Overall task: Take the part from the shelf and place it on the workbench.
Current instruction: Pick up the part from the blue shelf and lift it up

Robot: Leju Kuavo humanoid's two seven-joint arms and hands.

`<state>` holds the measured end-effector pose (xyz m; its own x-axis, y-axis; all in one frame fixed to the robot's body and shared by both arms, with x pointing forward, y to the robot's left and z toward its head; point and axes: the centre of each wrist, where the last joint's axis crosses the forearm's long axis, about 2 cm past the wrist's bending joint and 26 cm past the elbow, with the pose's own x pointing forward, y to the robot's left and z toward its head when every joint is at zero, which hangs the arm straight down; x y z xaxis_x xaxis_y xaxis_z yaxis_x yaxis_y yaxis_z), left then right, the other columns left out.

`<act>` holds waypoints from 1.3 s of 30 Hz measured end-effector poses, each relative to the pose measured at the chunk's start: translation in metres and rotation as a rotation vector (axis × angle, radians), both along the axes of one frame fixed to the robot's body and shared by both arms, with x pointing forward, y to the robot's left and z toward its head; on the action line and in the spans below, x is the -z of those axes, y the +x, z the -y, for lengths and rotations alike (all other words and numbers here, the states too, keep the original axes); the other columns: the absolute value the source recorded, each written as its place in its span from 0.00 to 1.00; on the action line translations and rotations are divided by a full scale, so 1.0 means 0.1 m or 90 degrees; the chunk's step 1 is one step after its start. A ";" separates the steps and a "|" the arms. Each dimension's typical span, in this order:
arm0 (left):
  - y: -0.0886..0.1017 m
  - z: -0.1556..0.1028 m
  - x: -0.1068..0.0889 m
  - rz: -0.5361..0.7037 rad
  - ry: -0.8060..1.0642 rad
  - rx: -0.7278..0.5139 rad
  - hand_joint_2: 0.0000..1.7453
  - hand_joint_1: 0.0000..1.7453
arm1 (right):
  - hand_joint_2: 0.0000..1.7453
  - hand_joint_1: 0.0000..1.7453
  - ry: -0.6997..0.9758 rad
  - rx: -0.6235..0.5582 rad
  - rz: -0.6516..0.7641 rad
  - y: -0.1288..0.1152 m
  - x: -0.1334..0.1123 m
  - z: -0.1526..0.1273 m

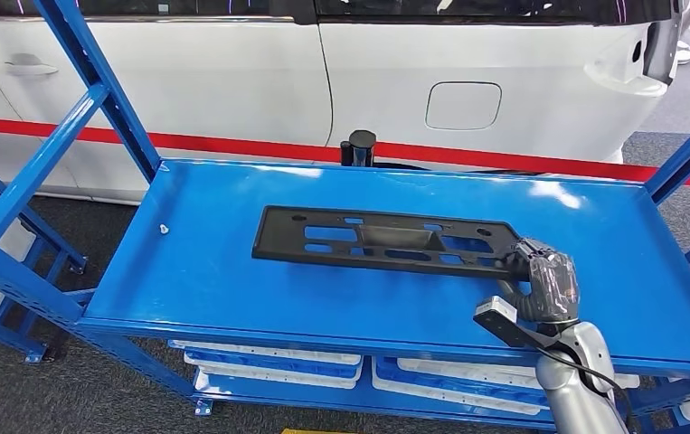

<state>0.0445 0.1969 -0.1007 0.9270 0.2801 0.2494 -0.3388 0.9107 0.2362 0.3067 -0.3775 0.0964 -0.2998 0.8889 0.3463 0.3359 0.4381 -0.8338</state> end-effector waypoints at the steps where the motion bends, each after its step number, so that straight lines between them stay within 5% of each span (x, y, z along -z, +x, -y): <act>1: 0.00 0.00 0.00 0.001 0.000 0.000 0.00 0.00 | 1.00 0.95 0.000 0.001 0.001 0.00 0.00 0.00; 9: -0.01 -0.02 0.01 0.021 -0.010 0.007 0.00 0.00 | 1.00 0.99 0.001 0.008 0.012 -0.06 0.01 -0.01; 13: -0.03 -0.03 0.01 0.026 -0.011 0.009 1.00 0.00 | 1.00 1.00 0.006 0.011 0.017 -0.08 0.01 -0.02; 23: -0.05 -0.06 0.02 0.019 -0.004 0.018 1.00 0.00 | 1.00 1.00 0.193 -0.028 0.043 -0.34 -0.06 -0.11; 30: -0.06 -0.07 0.02 -0.012 -0.005 0.011 1.00 0.00 | 1.00 1.00 0.433 -0.145 0.107 -0.65 -0.34 -0.35; 39: -0.05 -0.08 0.02 -0.014 0.002 -0.001 1.00 0.00 | 1.00 1.00 0.555 -0.313 0.194 -0.90 -0.76 -0.58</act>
